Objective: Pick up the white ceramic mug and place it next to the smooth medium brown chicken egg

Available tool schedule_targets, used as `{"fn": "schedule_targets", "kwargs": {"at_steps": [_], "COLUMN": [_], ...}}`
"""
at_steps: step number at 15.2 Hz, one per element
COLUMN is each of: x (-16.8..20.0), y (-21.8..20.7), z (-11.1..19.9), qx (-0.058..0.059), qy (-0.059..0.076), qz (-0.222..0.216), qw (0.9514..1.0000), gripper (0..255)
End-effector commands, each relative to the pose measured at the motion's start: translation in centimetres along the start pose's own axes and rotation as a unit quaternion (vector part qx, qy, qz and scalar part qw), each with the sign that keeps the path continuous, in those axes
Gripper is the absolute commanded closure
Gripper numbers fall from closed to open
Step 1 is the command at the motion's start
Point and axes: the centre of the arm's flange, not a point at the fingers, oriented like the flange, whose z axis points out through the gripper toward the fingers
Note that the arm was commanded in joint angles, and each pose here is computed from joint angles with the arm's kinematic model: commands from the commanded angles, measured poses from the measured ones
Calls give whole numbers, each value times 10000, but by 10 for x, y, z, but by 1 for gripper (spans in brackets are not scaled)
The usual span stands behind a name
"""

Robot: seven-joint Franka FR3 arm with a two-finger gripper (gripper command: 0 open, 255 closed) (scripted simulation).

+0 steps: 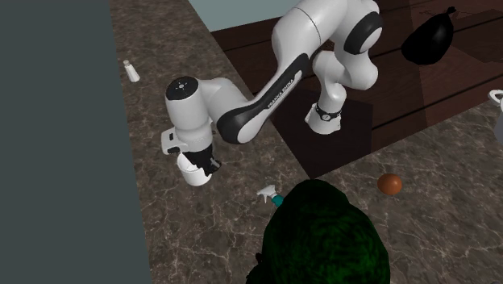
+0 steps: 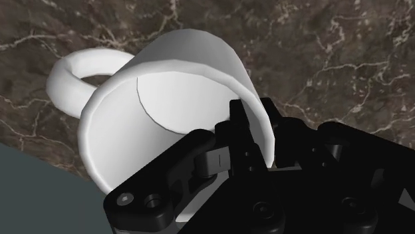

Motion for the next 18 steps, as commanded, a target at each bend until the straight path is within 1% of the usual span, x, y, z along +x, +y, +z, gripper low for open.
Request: {"fn": "schedule_targets", "kwargs": {"at_steps": [1,18], "x": [0,3], "y": [1,2], "z": [-12,-101], "qx": [-1,-1], "qy": [0,0], "qz": [1,1], "qw": [10000,10000], "gripper": [255,255]}}
